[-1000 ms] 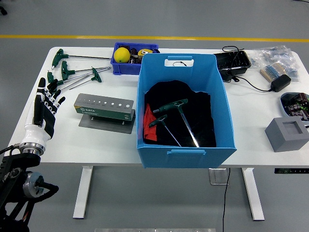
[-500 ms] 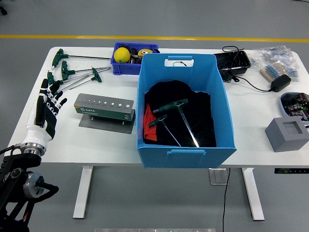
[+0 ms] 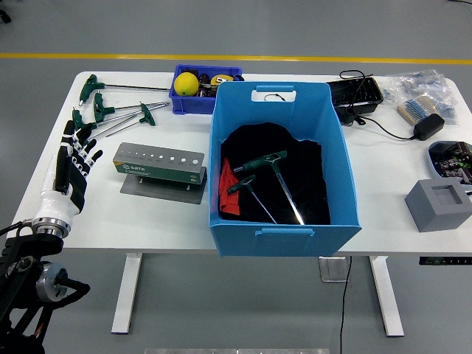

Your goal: Lift tool from toolbox,place it in box,lift tool from toolbox,place it in box

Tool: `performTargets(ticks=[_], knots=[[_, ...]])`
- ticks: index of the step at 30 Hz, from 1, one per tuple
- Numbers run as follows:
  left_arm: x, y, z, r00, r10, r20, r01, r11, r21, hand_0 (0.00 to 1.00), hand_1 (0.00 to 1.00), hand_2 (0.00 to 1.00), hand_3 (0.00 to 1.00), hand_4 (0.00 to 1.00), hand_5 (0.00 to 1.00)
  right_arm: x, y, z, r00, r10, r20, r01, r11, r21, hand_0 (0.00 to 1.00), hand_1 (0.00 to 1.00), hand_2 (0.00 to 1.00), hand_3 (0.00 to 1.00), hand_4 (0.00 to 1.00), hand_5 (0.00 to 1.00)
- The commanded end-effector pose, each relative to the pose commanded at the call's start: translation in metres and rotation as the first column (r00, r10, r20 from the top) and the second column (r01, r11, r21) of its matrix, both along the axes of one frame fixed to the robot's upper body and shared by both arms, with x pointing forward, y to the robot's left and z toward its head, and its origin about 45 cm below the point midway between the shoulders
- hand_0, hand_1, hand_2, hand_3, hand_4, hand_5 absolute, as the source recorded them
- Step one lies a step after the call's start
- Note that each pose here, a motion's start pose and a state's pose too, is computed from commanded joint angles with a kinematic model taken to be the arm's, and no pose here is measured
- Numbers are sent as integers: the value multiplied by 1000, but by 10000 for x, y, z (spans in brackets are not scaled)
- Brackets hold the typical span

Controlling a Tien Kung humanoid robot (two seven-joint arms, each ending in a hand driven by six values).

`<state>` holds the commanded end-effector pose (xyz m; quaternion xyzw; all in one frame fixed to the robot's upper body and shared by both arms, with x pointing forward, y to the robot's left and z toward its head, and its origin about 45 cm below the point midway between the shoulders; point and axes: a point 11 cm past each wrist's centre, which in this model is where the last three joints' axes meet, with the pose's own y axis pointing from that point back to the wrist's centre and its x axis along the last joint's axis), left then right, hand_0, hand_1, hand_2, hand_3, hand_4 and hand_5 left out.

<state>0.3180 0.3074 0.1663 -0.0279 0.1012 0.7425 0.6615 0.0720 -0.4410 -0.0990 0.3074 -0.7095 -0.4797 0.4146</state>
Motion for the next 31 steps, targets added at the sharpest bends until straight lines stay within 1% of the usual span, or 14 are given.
performTargets(ticks=[15,31], knots=[[1,6,-1,1000,5,0,-5,1000,0,889,961,998,884,846,998,-2,4,-2,1000,1,-1,-1,1000,1,674,668,743,570,791,681],[2,-12,-17,1000,-3,-5,3,1000,6,891,960,998,883,845,998,-37,13,-11,1000,1,-10,-1,1000,2,674,668,745,570,792,682]])
